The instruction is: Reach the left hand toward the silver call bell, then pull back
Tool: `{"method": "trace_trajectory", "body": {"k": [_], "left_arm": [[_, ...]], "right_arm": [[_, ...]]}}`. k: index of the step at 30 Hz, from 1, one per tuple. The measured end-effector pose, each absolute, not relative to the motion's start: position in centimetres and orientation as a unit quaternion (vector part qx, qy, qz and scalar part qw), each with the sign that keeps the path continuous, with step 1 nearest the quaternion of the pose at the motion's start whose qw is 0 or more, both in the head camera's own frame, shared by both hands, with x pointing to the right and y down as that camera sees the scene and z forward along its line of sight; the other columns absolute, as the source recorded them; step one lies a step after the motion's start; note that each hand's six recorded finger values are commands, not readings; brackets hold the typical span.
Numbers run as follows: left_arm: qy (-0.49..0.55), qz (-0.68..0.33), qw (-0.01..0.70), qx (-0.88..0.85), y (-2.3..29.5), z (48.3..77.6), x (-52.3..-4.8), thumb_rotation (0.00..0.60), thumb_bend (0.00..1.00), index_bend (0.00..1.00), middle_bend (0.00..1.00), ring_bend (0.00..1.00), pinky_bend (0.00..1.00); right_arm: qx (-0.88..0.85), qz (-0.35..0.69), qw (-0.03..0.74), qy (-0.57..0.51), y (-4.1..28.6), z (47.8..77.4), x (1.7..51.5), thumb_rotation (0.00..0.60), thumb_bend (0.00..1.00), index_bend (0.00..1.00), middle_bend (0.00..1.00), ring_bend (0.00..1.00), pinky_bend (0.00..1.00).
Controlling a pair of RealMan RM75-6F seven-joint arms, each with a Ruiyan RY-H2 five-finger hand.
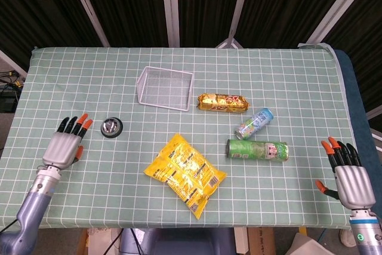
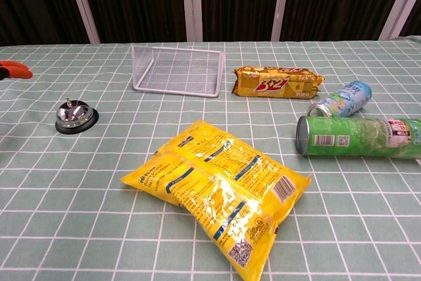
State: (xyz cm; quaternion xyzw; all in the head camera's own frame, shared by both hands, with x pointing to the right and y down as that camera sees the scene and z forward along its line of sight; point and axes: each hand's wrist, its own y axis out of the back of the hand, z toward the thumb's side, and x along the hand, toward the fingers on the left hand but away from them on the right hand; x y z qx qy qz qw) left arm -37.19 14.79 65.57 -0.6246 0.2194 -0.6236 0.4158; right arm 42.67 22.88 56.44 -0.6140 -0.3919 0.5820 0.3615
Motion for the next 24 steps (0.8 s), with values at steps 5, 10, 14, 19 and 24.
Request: {"method": "trace_trajectory", "body": {"k": [5, 10, 14, 19, 24], "left_arm": [[0.201, -0.634, 0.413, -0.622, 13.2, 68.1, -35.1, 0.600, 0.65, 0.00, 0.00, 0.00, 0.00], [0.198, -0.633, 0.410, -0.626, 12.4, 69.1, -33.8, 0.600, 0.65, 0.00, 0.00, 0.00, 0.00], [0.185, -0.636, 0.407, -0.629, 12.7, 69.9, -33.4, 0.600, 0.66, 0.00, 0.00, 0.00, 0.00], [0.160, -0.643, 0.413, -0.624, 13.2, 71.0, -33.4, 0.600, 0.66, 0.00, 0.00, 0.00, 0.00], [0.146, -0.654, 0.404, -0.623, 14.1, 72.0, -33.9, 0.600, 0.66, 0.00, 0.00, 0.00, 0.00]], "right_arm": [[-0.617, 0.584, 0.350, -0.395, 22.5, 56.8, 42.7, 0.600, 0.25, 0.00, 0.00, 0.00, 0.00], [-0.619, 0.582, 0.348, -0.397, 22.5, 56.7, 42.6, 0.600, 0.25, 0.00, 0.00, 0.00, 0.00], [-0.621, 0.581, 0.345, -0.398, 22.6, 56.7, 42.6, 0.600, 0.25, 0.00, 0.00, 0.00, 0.00], [-0.624, 0.579, 0.340, -0.399, 22.7, 56.7, 42.5, 0.600, 0.25, 0.00, 0.00, 0.00, 0.00], [-0.625, 0.578, 0.337, -0.401, 22.7, 56.7, 42.6, 0.600, 0.25, 0.00, 0.00, 0.00, 0.00]]}}
